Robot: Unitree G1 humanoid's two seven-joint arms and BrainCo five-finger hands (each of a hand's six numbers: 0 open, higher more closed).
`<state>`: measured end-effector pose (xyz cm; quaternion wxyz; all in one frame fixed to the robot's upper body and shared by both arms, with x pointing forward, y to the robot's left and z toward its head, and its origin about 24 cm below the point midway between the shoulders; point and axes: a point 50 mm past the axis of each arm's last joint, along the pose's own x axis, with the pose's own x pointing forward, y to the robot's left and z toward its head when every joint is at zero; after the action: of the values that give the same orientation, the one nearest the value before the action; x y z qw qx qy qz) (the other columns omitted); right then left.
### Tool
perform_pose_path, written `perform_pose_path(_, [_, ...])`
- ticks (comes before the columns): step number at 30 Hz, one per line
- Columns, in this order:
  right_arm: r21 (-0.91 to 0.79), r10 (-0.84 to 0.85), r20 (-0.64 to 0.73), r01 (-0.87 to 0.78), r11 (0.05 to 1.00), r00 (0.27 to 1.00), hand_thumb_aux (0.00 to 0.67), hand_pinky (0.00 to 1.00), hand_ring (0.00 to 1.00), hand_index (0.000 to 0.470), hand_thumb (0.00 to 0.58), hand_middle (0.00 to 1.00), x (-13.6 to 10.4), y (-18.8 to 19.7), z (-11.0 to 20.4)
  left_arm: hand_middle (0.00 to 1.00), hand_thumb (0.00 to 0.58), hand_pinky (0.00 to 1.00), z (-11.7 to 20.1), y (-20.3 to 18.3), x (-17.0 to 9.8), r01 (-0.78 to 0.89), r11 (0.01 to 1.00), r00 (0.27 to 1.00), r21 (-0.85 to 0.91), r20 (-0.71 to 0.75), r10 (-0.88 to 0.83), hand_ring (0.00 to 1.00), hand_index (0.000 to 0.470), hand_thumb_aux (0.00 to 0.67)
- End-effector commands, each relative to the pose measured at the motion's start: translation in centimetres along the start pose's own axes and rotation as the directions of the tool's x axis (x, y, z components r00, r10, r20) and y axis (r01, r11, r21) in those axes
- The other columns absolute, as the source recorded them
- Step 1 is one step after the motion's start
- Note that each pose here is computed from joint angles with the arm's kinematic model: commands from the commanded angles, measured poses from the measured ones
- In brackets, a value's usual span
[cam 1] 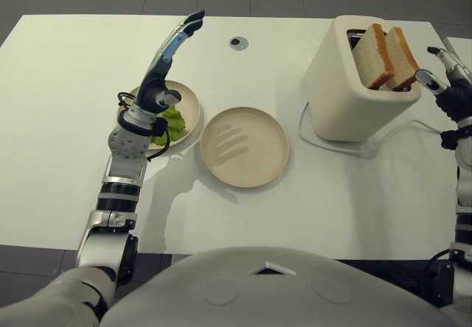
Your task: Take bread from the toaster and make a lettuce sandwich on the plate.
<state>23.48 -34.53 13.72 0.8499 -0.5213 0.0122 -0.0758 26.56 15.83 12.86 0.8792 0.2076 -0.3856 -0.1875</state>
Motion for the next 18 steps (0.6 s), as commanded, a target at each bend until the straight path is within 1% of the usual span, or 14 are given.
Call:
perform_pose_path(1, [-0.004,0.056,0.011,-0.056,0.998,0.998,0.000,0.00,0.00,0.000,0.000,0.00,0.1,0.8,0.4,0.00,0.000,0.00,-0.1,0.0,-0.1,0.021,1.000,1.000,0.013,-0.005,-0.021,0.00,0.000,0.000])
perform_pose_path(5, [0.003,0.066,0.059,-0.066,0.998,0.996,0.000,0.00,0.00,0.000,0.000,0.00,0.5,1.2,1.6,0.00,0.000,0.00,-0.2,0.0,0.0,0.023,1.000,1.000,0.013,-0.006,-0.023,0.00,0.000,0.000])
perform_pose_path(11, [-0.011,0.083,0.084,-0.083,0.997,0.993,0.000,0.00,0.00,0.000,0.000,0.00,1.1,1.8,2.1,0.00,0.000,0.00,-0.3,-0.2,0.2,0.023,1.000,1.000,0.010,-0.007,-0.023,0.00,0.000,0.000])
perform_pose_path(12, [-0.014,0.081,0.085,-0.080,0.997,0.993,0.016,0.00,0.00,0.011,0.027,0.00,1.2,1.8,2.1,0.00,0.000,0.00,-0.3,-0.3,0.2,0.024,1.000,1.000,0.009,-0.008,-0.024,0.00,0.000,0.000])
perform_pose_path(13, [-0.019,0.076,0.082,-0.075,0.997,0.994,0.139,0.00,0.00,0.098,0.216,0.00,1.3,1.7,2.1,0.00,0.000,0.00,-0.3,-0.3,0.2,0.024,1.000,1.000,0.009,-0.009,-0.024,0.00,0.000,0.000])
perform_pose_path(14, [-0.020,0.065,0.082,-0.064,0.998,0.994,0.352,0.00,0.00,0.247,0.449,0.00,1.4,1.6,2.1,0.00,0.000,0.00,-0.3,-0.3,0.2,0.024,1.000,1.000,0.010,-0.009,-0.024,0.00,0.000,0.000])
perform_pose_path(15, [-0.009,0.040,0.094,-0.040,0.999,0.995,0.515,0.00,0.00,0.361,0.549,0.00,1.5,1.3,2.3,0.00,0.000,0.00,-0.4,-0.3,0.2,0.024,1.000,1.000,0.011,-0.010,-0.024,0.00,0.000,0.000])
perform_pose_path(16, [0.009,0.011,0.105,-0.012,1.000,0.994,0.670,0.22,0.22,0.470,0.580,0.22,1.6,0.9,2.4,0.00,0.000,0.00,-0.4,-0.3,0.2,0.024,1.000,1.000,0.012,-0.010,-0.024,0.00,0.000,0.000])
perform_pose_path(17, [0.031,-0.030,0.121,0.026,0.999,0.992,0.670,0.55,0.55,0.470,0.580,0.55,1.7,0.3,2.6,0.00,0.000,0.00,-0.4,-0.3,0.2,0.024,1.000,1.000,0.013,-0.011,-0.024,0.00,0.000,0.000])
perform_pose_path(18, [0.055,-0.069,0.137,0.062,0.997,0.988,0.670,0.82,0.82,0.470,0.580,0.82,1.8,-0.2,2.9,0.00,0.000,0.00,-0.4,-0.3,0.2,0.024,1.000,1.000,0.015,-0.011,-0.024,0.00,0.000,0.000])
